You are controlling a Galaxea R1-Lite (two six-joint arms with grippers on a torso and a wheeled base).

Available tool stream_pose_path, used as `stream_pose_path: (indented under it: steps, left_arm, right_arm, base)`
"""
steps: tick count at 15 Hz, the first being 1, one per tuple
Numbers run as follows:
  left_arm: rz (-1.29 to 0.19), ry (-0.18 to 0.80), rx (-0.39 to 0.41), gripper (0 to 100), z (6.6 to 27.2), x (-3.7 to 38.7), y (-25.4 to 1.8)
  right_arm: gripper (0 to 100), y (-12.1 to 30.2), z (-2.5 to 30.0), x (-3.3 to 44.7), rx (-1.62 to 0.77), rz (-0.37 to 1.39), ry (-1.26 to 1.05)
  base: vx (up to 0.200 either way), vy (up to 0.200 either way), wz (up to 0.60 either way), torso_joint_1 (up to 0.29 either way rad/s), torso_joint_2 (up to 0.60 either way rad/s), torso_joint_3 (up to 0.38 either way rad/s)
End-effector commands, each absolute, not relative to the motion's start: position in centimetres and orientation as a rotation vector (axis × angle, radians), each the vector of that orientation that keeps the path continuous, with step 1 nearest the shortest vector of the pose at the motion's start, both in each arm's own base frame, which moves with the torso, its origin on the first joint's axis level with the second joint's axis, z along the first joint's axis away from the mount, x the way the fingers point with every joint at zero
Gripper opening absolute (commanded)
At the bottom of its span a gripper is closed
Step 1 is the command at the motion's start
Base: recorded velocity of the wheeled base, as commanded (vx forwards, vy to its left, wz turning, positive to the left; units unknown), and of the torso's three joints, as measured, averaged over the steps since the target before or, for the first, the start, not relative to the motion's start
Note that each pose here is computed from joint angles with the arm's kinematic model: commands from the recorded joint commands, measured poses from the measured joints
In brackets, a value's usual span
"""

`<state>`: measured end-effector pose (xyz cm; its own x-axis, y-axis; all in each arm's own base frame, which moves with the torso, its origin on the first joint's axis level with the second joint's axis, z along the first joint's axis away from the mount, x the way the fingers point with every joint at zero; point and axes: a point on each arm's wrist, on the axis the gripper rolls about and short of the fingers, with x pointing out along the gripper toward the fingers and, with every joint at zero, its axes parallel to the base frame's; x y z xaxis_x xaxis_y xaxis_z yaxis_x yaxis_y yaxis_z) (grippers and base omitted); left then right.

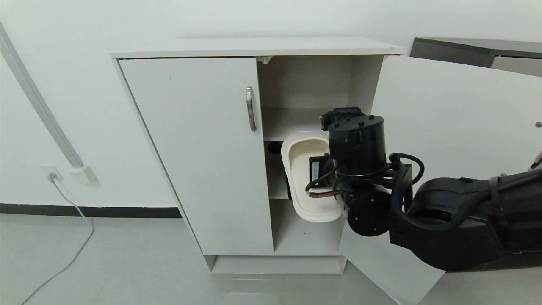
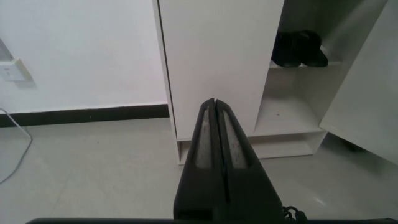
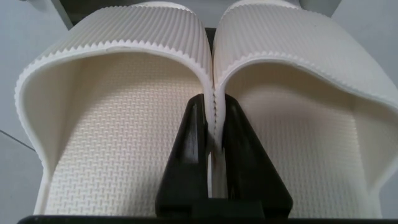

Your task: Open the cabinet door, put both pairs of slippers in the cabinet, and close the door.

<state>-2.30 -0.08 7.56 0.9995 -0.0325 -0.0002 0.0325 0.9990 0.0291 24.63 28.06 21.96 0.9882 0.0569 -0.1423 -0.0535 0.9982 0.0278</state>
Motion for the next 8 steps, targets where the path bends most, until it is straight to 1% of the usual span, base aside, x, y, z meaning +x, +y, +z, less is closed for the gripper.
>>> stream_pose_path:
  steps: [1, 3, 8]
  left_arm:
    - [-0.032, 0.001, 0.029, 0, 7.56, -2.29, -0.09]
    - [-0.032, 0.001, 0.028, 0, 7.56, -2.29, -0.09]
    - [-0.032, 0.001, 0.026, 0, 7.56, -2.29, -0.09]
  right_arm:
    - [0, 28.2, 21.54, 24.68, 0.015, 0.057, 0.151]
    - [0, 28.24, 21.57, 24.65, 0.017, 0.058, 0.149]
    - [0, 28.11, 21.87, 24.62, 0.025, 0.056, 0.142]
  base:
    - [0.0, 0.0, 0.0, 0.0, 0.0, 0.0]
    - [0.0, 0.0, 0.0, 0.0, 0.0, 0.0]
    - [0.2, 0.0, 0.0, 0.001, 0.0, 0.003]
